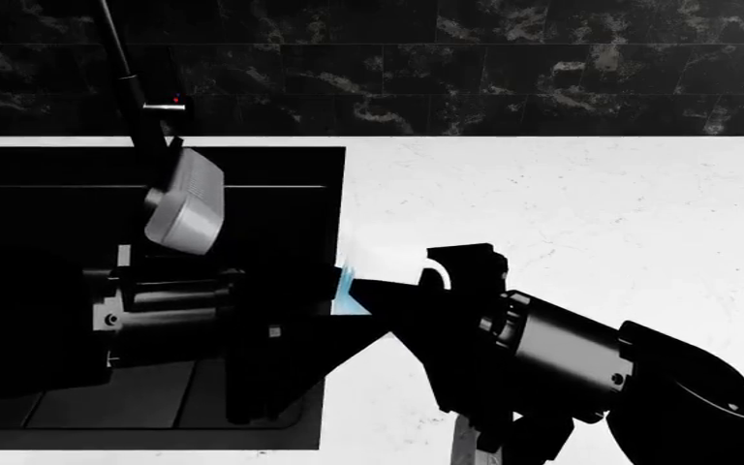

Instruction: A wet mug is on the counter and needs to be dried. Pick it up and place it upside down in the open cabinet.

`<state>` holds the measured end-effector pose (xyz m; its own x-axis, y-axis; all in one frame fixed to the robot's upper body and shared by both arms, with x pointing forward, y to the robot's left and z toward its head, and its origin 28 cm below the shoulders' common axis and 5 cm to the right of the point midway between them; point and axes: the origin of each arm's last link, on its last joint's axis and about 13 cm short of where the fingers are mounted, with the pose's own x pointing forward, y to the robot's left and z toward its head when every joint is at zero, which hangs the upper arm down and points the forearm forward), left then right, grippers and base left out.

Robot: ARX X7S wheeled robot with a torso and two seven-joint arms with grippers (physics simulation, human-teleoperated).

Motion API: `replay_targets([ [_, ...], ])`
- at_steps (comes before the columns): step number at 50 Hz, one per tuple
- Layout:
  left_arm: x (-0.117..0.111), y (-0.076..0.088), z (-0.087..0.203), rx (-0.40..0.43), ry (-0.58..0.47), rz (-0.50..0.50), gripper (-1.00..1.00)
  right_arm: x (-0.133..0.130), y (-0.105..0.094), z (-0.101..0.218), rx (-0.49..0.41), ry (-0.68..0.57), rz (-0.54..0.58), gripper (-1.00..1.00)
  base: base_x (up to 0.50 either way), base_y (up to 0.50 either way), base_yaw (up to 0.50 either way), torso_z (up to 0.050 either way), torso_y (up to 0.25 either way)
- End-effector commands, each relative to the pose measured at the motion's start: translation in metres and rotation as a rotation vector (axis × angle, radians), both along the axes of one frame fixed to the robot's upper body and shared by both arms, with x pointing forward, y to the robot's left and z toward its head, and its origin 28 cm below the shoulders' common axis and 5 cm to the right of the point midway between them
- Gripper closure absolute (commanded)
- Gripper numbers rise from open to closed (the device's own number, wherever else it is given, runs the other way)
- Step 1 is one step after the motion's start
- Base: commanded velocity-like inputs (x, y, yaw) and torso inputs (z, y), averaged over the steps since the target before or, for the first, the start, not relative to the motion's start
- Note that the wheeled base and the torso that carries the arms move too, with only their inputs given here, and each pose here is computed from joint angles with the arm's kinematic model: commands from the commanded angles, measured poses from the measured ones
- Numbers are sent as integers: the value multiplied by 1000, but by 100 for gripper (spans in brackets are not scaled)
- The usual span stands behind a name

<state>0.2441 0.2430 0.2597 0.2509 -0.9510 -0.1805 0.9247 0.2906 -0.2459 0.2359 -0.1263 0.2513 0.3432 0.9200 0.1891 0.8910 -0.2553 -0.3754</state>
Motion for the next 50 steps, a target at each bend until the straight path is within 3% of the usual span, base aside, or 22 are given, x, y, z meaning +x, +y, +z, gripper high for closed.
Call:
replay_targets([
  [1,2,1,-1,14,-10,21,100,0,1,2,-2,-18,4,100,0,0,0,0,0],
  [5,2,1,-1,13,-11,20,100,0,1,1,13,-14,1,100,0,0,0,0,0],
  [6,2,1,-1,13,-12,20,100,0,1,1,19,-14,3,-100,0,0,0,0,0],
  [44,-8,5,-21,2,19,16,100,-3,-7,40,115,-103,-74,-100,0,0,0,0,0],
  [47,-8,7,-19,-19,-2,33,100,-5,-9,42,167,-83,-73,-100,0,0,0,0,0],
  [50,-8,11,-15,-39,-20,53,100,-7,-11,47,284,-45,-55,-100,0,0,0,0,0],
])
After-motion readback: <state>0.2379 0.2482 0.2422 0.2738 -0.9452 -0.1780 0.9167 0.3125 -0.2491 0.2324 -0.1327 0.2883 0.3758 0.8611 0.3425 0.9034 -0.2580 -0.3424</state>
